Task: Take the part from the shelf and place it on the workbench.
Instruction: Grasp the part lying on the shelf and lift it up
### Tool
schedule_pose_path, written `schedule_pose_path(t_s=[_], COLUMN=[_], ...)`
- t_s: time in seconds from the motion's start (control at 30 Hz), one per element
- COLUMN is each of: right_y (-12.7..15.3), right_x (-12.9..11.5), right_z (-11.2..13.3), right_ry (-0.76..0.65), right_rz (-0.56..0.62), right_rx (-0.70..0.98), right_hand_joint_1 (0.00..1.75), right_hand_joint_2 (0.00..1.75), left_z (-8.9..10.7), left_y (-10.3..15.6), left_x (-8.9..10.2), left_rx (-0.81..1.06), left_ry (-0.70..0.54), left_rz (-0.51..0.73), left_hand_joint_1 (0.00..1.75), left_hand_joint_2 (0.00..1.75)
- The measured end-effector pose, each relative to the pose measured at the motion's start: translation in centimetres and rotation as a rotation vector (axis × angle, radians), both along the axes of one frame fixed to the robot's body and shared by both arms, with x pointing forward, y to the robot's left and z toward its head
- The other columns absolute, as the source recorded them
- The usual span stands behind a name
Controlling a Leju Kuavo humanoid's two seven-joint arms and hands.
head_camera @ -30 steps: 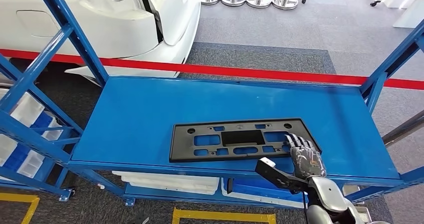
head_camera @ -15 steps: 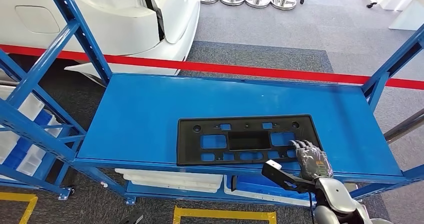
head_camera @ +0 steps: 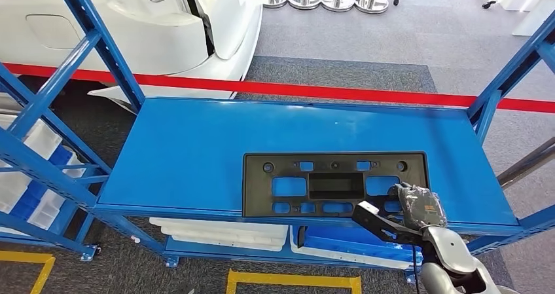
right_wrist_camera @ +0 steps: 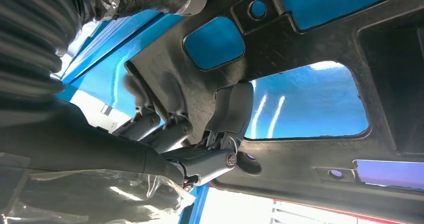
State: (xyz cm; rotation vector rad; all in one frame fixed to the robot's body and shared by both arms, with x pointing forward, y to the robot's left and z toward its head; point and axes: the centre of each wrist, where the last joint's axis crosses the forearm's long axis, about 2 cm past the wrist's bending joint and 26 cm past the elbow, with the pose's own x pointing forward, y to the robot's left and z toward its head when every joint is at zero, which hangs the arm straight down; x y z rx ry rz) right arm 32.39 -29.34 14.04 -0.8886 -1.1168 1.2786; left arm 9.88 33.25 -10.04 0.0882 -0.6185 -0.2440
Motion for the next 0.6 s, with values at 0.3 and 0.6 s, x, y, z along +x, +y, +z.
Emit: schedule_pose_path(t_s=[0.3,0.6], right_y=[-0.8,-0.9], right_x=[0.2,0.3], right_z=[0.0,0.1], right_ry=[0.004,0.001], right_rz=[-0.025,-0.027], right_rx=[0.007,0.008], right_hand_joint_1=[1.75,0.54], right_hand_joint_2=[1.75,1.75], left_z=[0.0,0.0], left_y=[-0.6,-1.0], left_x=[0.1,0.1], left_rx=[-0.011,-0.019], left_ry=[-0.004,-0.006], left_rz=[-0.002,-0.003], left_hand_joint_1=[0.0,0.0], left_hand_joint_2=[0.0,0.0])
